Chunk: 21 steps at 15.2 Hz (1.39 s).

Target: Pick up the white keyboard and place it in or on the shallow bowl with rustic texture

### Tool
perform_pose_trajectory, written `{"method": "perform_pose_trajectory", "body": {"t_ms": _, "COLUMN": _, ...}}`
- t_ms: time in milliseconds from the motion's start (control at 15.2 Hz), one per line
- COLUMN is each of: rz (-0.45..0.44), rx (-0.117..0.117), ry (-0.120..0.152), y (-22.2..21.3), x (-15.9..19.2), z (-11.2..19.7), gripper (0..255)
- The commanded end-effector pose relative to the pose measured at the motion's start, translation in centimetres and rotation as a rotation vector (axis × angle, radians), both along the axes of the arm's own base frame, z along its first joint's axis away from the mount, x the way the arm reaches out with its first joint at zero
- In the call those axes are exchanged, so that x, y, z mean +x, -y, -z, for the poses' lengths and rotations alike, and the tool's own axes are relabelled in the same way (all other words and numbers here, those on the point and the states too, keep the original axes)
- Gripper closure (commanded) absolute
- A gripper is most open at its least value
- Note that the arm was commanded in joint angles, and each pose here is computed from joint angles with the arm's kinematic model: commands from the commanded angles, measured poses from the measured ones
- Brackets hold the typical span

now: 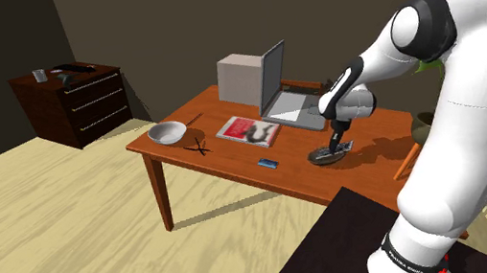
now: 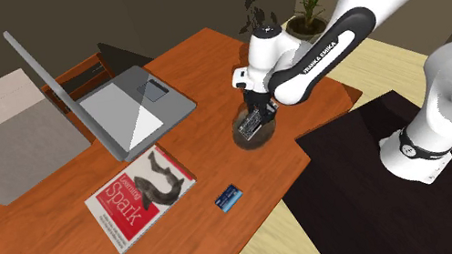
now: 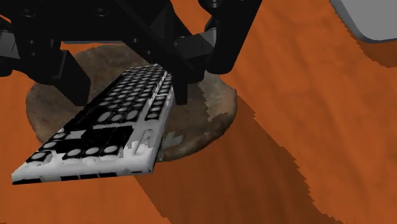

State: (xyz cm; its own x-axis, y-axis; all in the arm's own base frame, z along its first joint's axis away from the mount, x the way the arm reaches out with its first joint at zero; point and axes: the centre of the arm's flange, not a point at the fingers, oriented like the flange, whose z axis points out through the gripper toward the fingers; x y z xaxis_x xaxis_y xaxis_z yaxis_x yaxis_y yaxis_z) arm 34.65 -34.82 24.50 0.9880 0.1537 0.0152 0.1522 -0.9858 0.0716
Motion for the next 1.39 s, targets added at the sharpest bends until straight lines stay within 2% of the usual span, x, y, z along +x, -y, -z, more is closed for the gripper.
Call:
{"method": "perform_pose_trajectory", "body": {"t_ms": 0, "rz": 0.000, "rx": 0.000, "ry": 0.000, "y": -0.1, "x": 0.0, "z": 1.1, "gripper": 255}}
{"method": "perform_pose_trajectory", "body": {"t_ms": 264, "rz": 0.000, "rx": 0.000, "ry": 0.000, "y": -0.1, "x": 0.0, "z": 3.2, "gripper": 255}}
{"method": "perform_pose_trajectory", "body": {"t_ms": 792, "rz": 0.000, "rx": 0.000, "ry": 0.000, "y": -0.1, "x": 0.0, "z": 3.4, "gripper": 255}}
{"method": "perform_pose_trajectory", "body": {"t_ms": 858, "rz": 0.000, "rx": 0.000, "ry": 0.000, "y": -0.1, "x": -0.1, "z": 3.4, "gripper": 0}}
{"method": "perform_pose_trajectory", "body": {"t_ms": 1188, "rz": 0.000, "rx": 0.000, "ry": 0.000, "y": -0.1, "x": 0.0, "z": 3.4, "gripper": 0}}
{"method": "perform_pose_trajectory", "body": {"t_ms": 1320, "rz": 0.000, "rx": 0.000, "ry": 0.000, "y": -0.3, "x": -0.1, "z": 0.8, "gripper": 0}}
